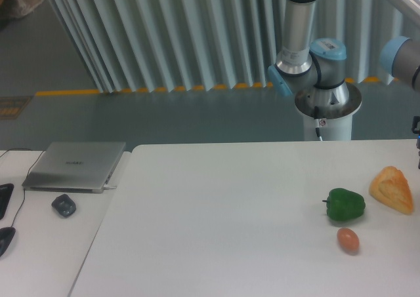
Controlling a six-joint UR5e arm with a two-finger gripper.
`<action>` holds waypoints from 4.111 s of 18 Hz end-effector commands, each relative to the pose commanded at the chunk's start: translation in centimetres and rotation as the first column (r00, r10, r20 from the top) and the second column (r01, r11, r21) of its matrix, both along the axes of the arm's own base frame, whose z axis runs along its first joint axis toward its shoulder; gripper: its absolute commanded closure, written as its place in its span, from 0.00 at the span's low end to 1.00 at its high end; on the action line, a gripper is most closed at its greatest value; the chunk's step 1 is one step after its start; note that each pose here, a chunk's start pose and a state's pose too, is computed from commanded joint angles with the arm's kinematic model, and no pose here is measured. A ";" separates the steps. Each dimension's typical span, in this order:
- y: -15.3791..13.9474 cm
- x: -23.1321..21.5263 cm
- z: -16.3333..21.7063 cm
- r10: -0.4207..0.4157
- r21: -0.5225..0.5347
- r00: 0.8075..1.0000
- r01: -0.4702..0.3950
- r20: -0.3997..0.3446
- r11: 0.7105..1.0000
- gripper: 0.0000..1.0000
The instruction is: Place the triangular bread in the basket
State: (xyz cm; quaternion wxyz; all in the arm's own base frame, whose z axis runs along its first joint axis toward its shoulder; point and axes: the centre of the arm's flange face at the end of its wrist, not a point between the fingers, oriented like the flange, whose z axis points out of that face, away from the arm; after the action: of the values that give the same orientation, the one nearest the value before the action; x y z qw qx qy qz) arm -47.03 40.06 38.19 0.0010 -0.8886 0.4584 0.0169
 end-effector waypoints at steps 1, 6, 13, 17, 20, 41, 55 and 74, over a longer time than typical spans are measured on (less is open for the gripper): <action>0.0 0.0 0.0 -0.001 -0.003 1.000 0.001 -0.001 1.000 0.00; 0.0 0.1 0.9 0.001 0.011 1.000 -0.001 -0.011 1.000 0.00; -0.6 0.9 -1.2 0.127 0.033 0.991 -0.126 -0.031 0.992 0.00; -0.9 1.5 -2.2 0.219 0.044 0.975 -0.218 -0.040 0.975 0.00; -0.4 3.5 -4.6 0.164 -0.135 0.979 -0.180 -0.124 0.974 0.00; 2.6 7.7 -11.0 0.091 -0.440 0.975 -0.173 -0.201 0.881 0.00; 3.6 9.7 -12.6 0.076 -0.489 0.974 -0.173 -0.213 0.855 0.01; 3.8 7.1 -4.7 0.175 -0.303 0.960 -0.238 -0.220 0.923 1.00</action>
State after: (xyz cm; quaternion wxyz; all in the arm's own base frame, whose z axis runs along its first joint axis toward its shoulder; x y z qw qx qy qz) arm -39.92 43.81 33.51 -0.1913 -0.9142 0.3564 0.0251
